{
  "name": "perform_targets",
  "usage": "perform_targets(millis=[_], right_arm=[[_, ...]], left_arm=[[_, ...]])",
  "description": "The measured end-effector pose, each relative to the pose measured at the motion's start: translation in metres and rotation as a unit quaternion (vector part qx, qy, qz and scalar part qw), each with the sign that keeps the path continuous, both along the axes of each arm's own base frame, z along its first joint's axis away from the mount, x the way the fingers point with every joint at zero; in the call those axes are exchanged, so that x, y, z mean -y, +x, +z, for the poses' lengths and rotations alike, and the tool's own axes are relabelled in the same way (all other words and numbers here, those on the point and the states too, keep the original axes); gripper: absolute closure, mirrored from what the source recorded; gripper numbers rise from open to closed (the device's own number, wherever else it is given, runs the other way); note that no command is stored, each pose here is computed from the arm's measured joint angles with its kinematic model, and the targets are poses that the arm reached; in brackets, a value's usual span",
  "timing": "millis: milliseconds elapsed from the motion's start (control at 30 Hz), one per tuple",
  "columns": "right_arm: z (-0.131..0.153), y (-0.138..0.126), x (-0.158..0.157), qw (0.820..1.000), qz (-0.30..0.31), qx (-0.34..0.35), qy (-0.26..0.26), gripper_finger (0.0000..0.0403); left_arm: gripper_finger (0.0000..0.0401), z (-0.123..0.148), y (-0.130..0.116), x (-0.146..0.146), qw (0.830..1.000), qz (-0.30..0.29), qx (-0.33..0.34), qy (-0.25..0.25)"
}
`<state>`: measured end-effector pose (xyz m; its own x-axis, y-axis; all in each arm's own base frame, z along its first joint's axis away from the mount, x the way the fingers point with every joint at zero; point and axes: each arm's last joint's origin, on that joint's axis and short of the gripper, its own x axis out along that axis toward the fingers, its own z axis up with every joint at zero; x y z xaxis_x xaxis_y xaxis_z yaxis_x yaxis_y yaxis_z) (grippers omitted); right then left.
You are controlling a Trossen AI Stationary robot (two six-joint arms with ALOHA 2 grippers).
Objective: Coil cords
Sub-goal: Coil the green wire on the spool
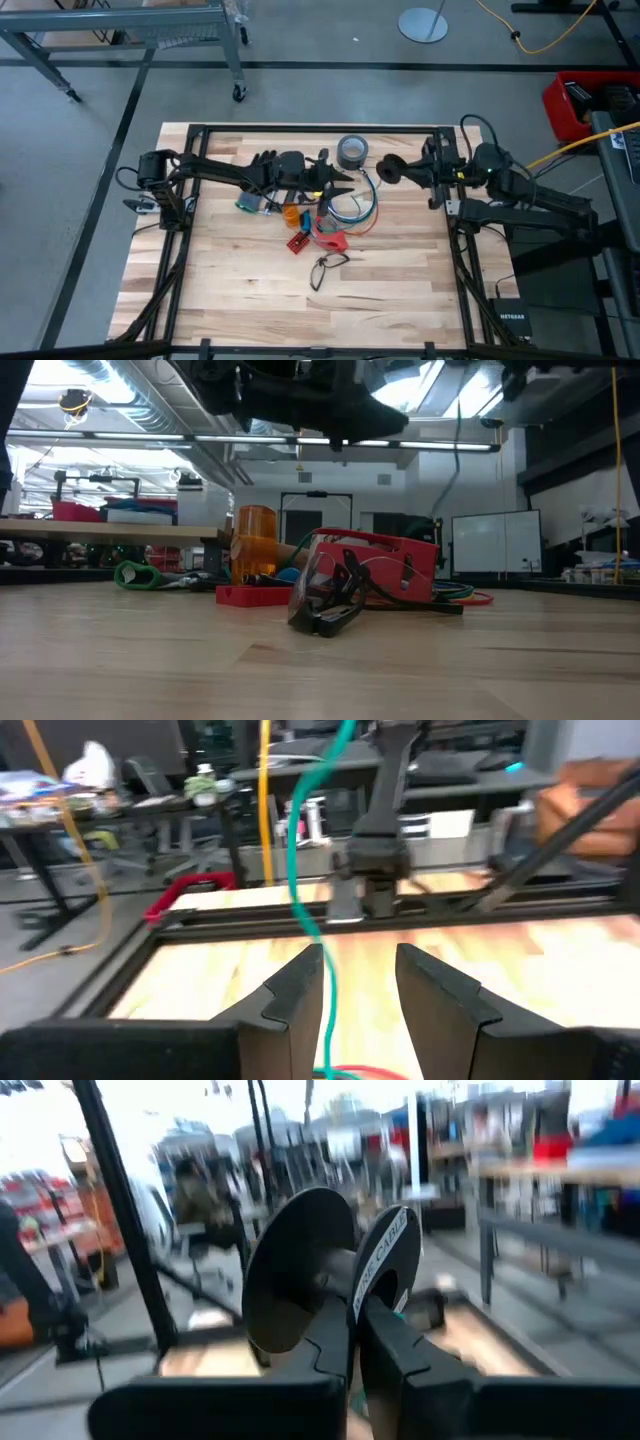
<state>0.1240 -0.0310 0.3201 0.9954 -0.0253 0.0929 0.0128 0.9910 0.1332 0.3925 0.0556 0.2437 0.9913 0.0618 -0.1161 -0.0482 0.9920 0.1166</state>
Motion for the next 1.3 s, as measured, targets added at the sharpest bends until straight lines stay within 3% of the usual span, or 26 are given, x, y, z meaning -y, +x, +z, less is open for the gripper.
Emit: perform_targets(millis=[167, 600, 1067, 1300], right_arm=[[0.0, 0.018, 0.004, 0.999, 0.026, 0.019, -0.009, 0.0391], [-0.012, 0.059, 0.015, 0.998, 0.066, 0.019, -0.005, 0.0388], [-0.005, 0.062, 0.015, 0.994, 0.084, 0.065, -0.014, 0.039], [-0.003, 0.062, 0.015, 0.993, 0.084, 0.075, -0.018, 0.039]], left_arm=[[0.0281, -0.012, 0.009, -0.002, 0.999, 0.034, 0.026, 0.014], [0.0281, -0.015, 0.026, -0.006, 0.997, 0.034, 0.064, -0.01], [0.0282, -0.018, 0.026, -0.007, 0.998, 0.035, 0.048, -0.013], [0.032, -0.02, 0.026, -0.007, 0.998, 0.036, 0.043, -0.016]])
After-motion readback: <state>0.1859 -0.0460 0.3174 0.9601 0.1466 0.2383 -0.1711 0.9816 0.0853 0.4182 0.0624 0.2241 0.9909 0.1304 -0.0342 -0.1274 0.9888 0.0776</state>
